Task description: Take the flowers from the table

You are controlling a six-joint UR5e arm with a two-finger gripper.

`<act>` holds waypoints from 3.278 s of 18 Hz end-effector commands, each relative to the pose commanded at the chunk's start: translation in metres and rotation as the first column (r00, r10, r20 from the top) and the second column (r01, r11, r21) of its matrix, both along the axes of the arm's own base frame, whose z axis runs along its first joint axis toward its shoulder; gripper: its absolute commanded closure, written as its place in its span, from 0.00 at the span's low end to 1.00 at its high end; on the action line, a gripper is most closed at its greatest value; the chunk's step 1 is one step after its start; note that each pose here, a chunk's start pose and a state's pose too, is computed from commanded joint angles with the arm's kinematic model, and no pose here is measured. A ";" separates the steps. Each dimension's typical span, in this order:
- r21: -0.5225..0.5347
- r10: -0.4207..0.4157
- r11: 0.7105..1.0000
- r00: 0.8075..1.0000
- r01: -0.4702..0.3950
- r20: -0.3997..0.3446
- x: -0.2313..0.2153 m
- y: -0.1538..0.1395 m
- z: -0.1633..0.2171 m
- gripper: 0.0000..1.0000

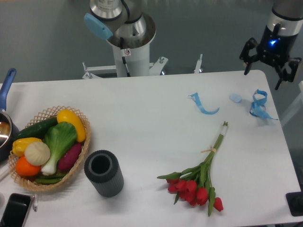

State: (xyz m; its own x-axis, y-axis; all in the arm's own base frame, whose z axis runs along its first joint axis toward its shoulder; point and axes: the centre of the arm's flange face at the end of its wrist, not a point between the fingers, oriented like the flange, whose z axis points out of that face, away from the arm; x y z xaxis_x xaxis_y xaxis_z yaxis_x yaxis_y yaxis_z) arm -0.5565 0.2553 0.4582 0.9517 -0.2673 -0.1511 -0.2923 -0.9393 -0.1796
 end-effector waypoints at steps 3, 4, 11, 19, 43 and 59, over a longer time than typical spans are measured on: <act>0.003 -0.003 1.000 1.000 0.003 -0.009 0.001 0.001 -0.003 0.00; 0.003 -0.005 1.000 1.000 0.005 -0.011 0.002 0.002 -0.003 0.00; 0.004 -0.003 1.000 1.000 0.003 -0.008 0.004 0.004 -0.007 0.00; 0.077 0.182 0.980 0.983 -0.183 0.015 0.013 0.020 -0.036 0.00; 0.066 0.262 0.960 0.956 -0.272 0.132 0.022 0.186 -0.214 0.00; 0.063 0.204 0.975 0.971 -0.213 0.125 0.038 0.211 -0.250 0.00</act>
State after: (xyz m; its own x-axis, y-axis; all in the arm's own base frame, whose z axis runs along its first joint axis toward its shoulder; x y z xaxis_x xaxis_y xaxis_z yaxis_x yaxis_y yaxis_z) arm -0.5190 0.4659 0.2085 0.9974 -0.0537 -0.0472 -0.0646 -0.9597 -0.2737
